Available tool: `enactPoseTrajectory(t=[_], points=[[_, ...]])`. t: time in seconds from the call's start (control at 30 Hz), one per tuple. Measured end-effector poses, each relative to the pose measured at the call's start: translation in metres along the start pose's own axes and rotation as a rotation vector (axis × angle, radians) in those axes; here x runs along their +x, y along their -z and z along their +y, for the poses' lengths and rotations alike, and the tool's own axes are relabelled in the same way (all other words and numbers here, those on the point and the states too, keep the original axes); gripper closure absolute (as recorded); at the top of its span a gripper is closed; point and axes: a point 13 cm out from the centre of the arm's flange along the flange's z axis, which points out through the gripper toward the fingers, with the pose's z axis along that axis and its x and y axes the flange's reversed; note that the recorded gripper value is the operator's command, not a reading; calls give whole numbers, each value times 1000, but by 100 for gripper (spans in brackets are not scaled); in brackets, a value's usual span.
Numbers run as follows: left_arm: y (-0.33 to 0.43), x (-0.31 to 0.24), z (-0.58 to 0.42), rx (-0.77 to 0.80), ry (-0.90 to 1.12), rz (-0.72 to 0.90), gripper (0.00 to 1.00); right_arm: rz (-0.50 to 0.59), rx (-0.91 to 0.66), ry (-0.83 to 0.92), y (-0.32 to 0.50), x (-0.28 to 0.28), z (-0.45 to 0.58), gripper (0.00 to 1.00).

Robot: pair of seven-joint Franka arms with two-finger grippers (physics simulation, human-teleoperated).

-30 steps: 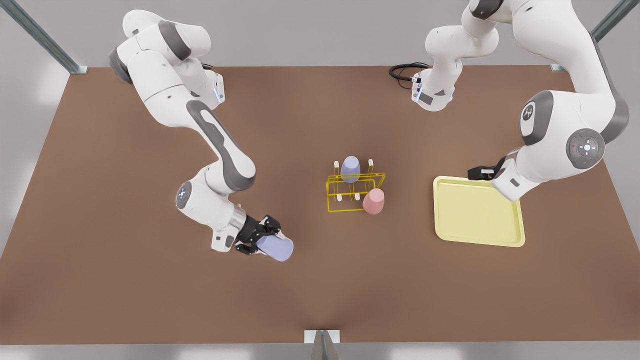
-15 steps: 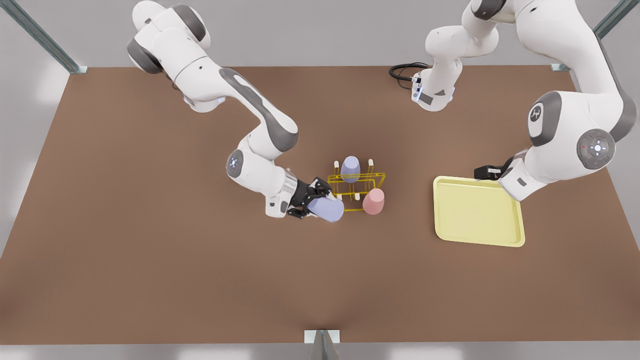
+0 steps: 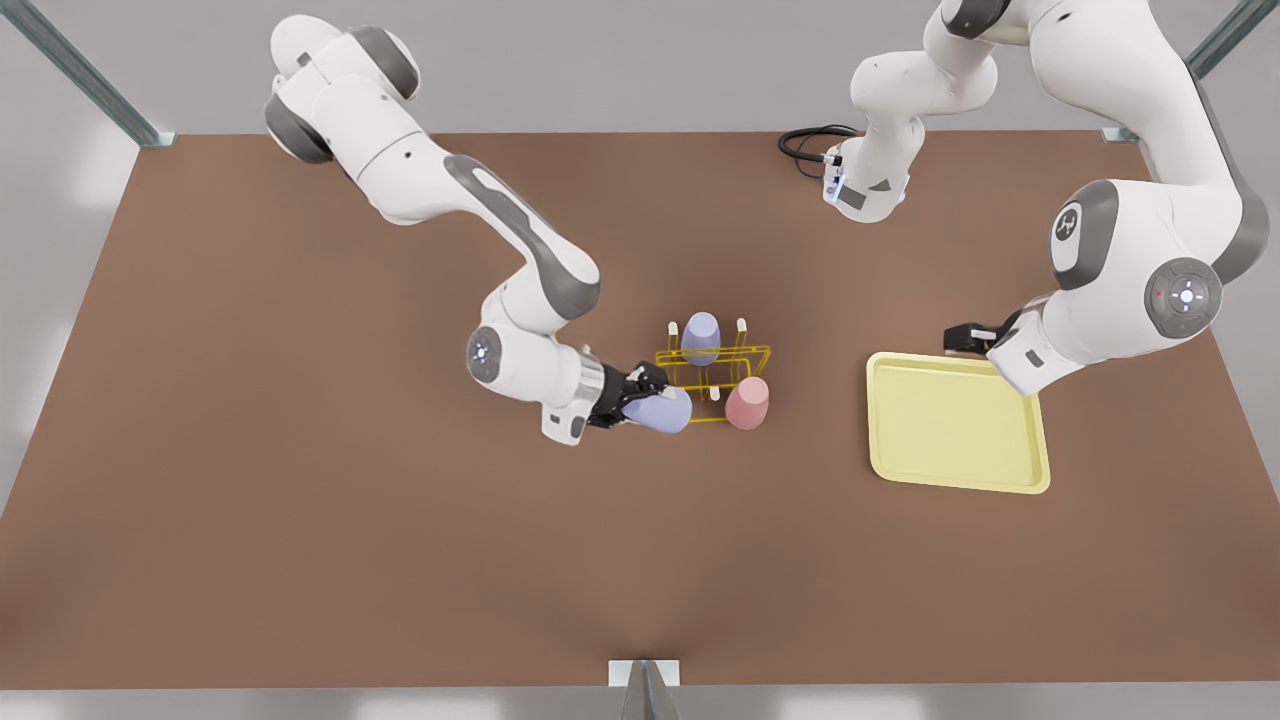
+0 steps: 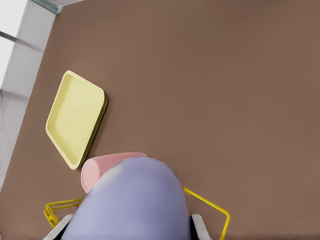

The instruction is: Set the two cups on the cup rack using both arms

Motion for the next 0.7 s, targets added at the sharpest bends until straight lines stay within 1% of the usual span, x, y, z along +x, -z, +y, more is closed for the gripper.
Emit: enactPoseTrajectory(t=[0.17,0.7], points=[[1,0,3,-3,-4,1,0,28,-10,-20,-14,3,5,21],[0,2,5,-29,-20,10,0,144,-8,-73,-15,26,1,21]])
